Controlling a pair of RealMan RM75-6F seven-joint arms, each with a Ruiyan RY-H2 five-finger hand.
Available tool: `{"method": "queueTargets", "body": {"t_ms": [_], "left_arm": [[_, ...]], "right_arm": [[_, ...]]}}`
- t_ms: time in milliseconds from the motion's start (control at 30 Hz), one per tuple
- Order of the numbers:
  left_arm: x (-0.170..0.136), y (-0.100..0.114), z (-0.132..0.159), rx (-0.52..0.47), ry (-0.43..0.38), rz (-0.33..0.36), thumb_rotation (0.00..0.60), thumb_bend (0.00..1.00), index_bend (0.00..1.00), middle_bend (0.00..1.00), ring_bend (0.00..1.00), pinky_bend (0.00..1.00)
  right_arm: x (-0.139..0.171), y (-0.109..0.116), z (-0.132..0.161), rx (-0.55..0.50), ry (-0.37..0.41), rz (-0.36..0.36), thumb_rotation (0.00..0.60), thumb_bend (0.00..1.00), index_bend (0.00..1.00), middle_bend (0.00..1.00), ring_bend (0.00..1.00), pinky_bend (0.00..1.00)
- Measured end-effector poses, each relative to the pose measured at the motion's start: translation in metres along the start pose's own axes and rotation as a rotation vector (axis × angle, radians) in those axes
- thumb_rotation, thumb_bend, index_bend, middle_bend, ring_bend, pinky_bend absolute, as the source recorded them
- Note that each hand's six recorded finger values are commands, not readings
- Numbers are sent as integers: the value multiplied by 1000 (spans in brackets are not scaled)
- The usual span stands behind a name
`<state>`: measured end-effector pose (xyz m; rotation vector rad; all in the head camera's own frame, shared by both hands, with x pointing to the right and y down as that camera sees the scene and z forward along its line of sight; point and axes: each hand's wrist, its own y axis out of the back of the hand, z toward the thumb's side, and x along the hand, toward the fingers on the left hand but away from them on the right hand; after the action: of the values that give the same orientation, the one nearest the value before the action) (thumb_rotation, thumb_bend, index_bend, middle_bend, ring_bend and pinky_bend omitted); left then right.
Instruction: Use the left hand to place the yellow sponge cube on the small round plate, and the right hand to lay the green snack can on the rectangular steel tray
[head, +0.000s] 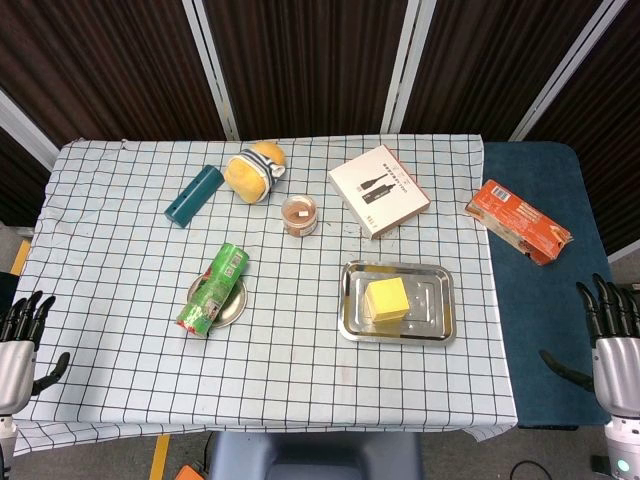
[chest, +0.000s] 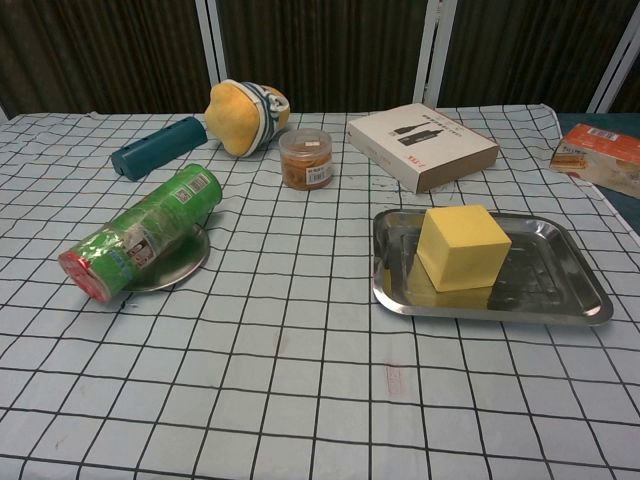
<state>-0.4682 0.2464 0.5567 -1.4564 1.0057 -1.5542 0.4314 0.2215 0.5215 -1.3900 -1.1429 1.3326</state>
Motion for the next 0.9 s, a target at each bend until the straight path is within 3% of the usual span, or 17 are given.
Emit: {"method": "queueTargets", "body": {"t_ms": [333,633,900], "left_arm": [[5,1,4,-10,-31,12,600,344,0,0,0,116],[6,2,3,-23,-40,17,600,339,0,0,0,117],[5,3,1,-30,-33,20,600,339,0,0,0,117]], "right_arm": [[1,-3,4,-45,27,45,600,27,0,0,0,172],[-4,-18,16,-94,104,180,600,27,9,0,0,171],[-39,-48,54,-106,227,321,600,27,71,0,14,168]]}}
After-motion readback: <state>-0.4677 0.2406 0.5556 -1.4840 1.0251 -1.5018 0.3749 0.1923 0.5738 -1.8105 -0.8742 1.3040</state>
